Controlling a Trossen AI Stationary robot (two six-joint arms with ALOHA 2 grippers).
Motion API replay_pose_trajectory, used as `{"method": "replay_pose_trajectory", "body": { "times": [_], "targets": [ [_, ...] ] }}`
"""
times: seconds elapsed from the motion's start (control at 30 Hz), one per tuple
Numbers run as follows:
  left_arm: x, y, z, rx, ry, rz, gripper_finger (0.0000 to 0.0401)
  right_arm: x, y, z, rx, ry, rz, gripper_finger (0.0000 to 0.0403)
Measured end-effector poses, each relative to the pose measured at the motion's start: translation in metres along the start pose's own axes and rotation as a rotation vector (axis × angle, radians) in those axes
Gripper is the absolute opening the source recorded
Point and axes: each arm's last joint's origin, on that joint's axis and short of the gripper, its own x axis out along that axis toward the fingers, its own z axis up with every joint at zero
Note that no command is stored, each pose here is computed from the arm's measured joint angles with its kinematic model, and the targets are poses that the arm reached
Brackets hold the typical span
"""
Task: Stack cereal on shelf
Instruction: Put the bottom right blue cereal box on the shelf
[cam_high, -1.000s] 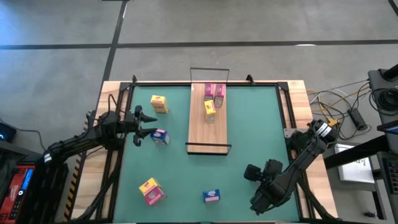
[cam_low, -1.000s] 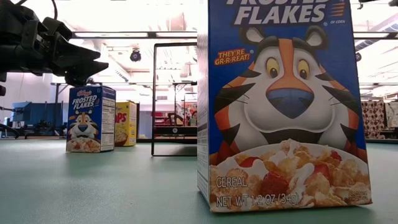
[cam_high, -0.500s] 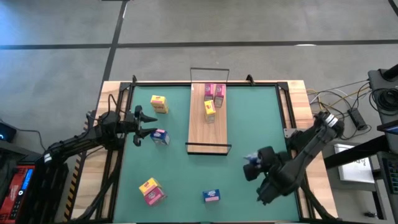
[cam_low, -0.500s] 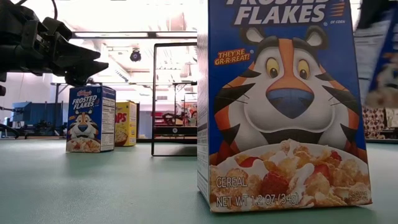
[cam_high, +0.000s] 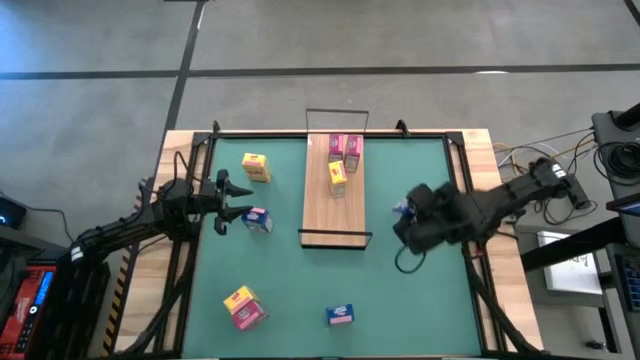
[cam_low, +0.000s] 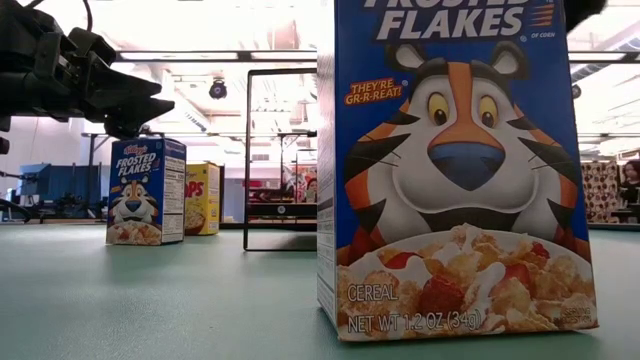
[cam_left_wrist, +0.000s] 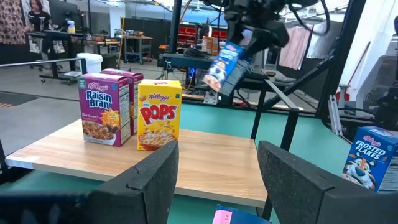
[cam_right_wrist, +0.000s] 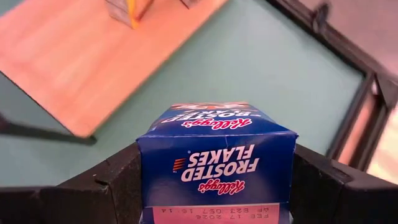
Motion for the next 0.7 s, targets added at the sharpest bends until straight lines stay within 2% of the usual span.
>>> {"method": "replay_pose_trajectory", "body": {
  "times": [0.17,0.37,0.7],
  "targets": [
    [0.0,0.0,0.0,0.0,0.0,0.0,0.0204,0.015,-0.005,0.025,-0.123,-0.041,0.089,0.0286],
    [0.0,0.0,0.0,0.0,0.0,0.0,0.0204,0.042,-0.003,0.055,-0.248,0.016,0.187,0.0286],
    [0.0,0.0,0.0,0.0,0.0,0.0,0.0204,0.078,0.008,0.088,-0.494,0.0,0.348,0.0286]
  ]
}}
